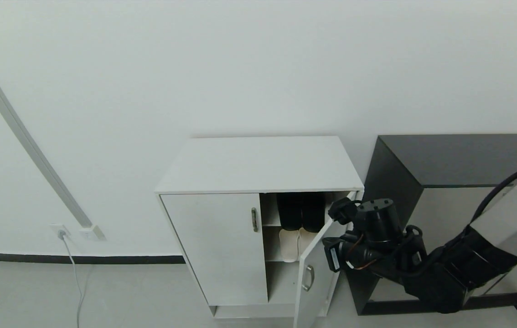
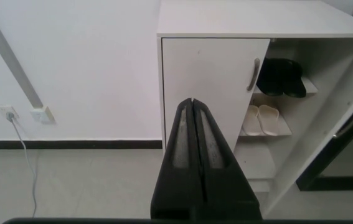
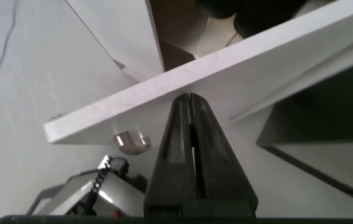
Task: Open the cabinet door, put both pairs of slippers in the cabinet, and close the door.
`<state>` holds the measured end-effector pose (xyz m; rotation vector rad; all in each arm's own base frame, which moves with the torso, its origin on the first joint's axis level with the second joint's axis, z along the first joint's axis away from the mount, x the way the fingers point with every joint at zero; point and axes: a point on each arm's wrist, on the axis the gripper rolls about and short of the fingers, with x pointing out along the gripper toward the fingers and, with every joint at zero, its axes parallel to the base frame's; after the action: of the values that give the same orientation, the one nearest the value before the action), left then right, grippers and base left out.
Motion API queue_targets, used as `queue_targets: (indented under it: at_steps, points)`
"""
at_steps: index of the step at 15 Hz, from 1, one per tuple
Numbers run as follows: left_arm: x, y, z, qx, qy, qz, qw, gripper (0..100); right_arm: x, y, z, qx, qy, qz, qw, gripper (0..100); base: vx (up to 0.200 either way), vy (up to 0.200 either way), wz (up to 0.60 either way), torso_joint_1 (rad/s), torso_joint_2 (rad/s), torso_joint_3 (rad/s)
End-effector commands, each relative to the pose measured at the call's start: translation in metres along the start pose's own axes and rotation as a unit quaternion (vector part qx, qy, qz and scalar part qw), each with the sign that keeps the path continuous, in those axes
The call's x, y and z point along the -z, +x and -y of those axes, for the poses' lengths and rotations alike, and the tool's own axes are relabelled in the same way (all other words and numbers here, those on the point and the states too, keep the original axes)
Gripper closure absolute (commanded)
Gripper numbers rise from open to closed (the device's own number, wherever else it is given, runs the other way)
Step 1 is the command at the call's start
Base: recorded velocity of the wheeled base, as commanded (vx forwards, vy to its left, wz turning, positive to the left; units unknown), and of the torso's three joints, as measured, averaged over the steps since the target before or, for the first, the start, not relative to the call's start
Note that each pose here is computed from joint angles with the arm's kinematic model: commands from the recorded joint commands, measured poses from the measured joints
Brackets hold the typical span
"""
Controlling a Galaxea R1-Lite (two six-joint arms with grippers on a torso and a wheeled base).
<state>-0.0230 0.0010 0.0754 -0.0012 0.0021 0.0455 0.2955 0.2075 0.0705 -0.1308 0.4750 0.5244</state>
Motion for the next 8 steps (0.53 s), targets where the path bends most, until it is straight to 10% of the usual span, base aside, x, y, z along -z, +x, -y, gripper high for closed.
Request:
queue_targets:
  at_steps: [1, 8]
  points:
    - [0.000, 0.000, 0.000, 0.000, 0.000, 0.000, 1.0000, 100, 0.013, 0.021, 0.001, 0.003, 0.003, -0.004, 1.000, 100, 0.000, 0.000, 0.00, 0.000, 0.00, 0.000]
    - [0.000, 0.000, 0.000, 0.001, 0.001, -0.001, 1.0000, 100, 0.012, 0.071, 0.012, 0.017, 0.040, 0.059, 0.997, 100, 0.000, 0.000, 0.00, 0.000, 0.00, 0.000]
